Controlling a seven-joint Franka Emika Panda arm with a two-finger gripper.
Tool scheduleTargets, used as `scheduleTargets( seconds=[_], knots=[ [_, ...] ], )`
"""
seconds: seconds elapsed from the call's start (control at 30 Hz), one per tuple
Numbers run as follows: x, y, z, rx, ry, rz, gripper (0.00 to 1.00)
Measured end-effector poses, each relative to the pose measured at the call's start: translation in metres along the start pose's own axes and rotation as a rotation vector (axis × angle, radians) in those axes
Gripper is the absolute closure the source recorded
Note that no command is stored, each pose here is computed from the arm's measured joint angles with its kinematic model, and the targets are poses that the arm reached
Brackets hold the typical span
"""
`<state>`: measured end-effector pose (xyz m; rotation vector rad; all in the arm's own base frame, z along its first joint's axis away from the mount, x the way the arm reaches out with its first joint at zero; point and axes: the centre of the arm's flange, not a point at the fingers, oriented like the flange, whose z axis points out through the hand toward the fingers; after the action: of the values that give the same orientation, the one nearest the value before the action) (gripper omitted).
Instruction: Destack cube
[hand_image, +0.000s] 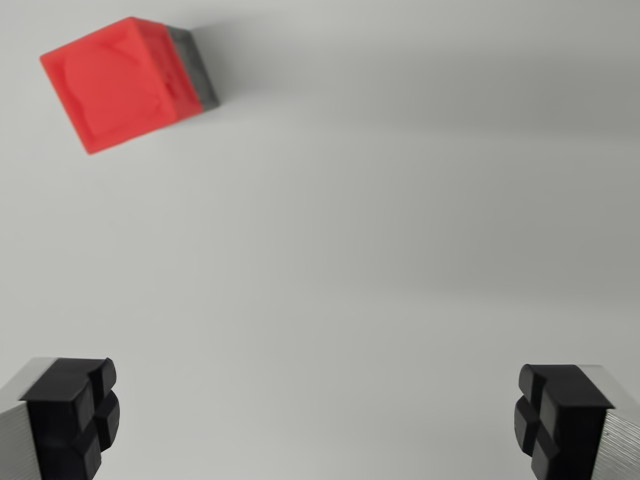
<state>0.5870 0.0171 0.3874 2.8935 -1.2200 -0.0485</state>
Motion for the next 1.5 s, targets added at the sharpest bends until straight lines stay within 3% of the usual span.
scheduleTargets(
  seconds=[0.7,1.5],
  knots=[
    [-0.016,-0.043,0.048,0.0023,0.0089,-0.143,0.0],
    [-0.04,-0.105,0.118,0.0052,0.0209,-0.354,0.0]
  ],
)
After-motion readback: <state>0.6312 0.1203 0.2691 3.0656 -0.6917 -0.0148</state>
